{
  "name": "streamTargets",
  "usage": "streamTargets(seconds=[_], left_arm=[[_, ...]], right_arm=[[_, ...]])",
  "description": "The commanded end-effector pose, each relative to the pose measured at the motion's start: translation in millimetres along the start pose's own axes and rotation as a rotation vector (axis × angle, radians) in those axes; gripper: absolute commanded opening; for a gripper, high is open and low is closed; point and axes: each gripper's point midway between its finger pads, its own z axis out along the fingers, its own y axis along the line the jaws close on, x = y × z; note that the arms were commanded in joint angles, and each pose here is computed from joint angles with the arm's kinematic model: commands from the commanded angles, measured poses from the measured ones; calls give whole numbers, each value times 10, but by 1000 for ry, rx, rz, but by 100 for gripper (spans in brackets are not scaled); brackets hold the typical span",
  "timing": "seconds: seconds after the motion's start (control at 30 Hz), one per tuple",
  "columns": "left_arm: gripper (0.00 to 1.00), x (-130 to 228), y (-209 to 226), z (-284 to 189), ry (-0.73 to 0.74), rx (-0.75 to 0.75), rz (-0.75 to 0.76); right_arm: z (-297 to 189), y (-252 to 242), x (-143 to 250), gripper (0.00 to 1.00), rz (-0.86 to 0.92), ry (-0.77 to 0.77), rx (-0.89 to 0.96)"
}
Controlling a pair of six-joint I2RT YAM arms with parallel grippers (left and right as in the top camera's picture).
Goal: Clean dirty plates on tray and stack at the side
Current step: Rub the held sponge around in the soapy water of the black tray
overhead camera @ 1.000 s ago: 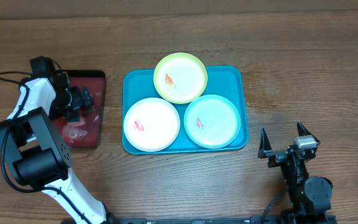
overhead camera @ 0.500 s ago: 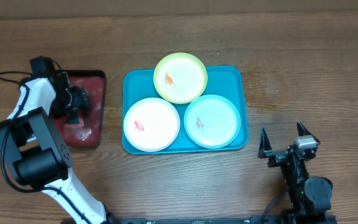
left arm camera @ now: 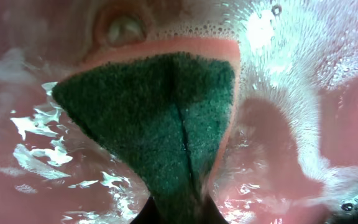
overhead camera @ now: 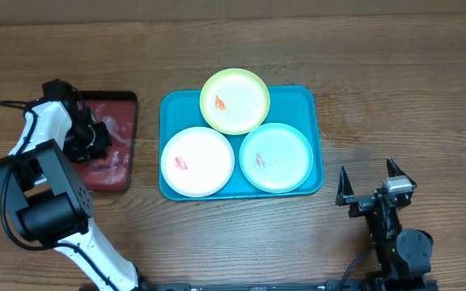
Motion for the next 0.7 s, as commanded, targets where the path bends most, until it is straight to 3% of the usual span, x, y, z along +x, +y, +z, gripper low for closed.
streamTargets(seconds=[0.0, 0.03, 0.07, 0.1, 0.5, 0.53, 0.6, 0.67], left_arm=[[4, 37, 0, 42, 20, 11, 3], [11, 33, 0, 43, 19, 11, 3], [61, 27, -1, 43, 16, 11, 3], [100, 14, -1, 43, 11, 11, 3], [100, -139, -6, 40, -52, 13, 6], [88, -146, -5, 39, -54, 12, 7], [39, -150, -4, 39, -56, 12, 7], [17, -161, 12, 37, -60, 2, 6]], right_arm=[[1, 1, 17, 100, -4, -4, -2], [1, 2, 17, 100, -4, -4, -2], [1, 1, 17, 100, -4, -4, -2], [1, 1, 17, 100, -4, -4, -2], [1, 1, 17, 100, -4, -4, -2], [1, 1, 17, 100, -4, -4, -2], [1, 1, 17, 100, -4, -4, -2], [1, 2, 17, 100, -4, -4, -2]])
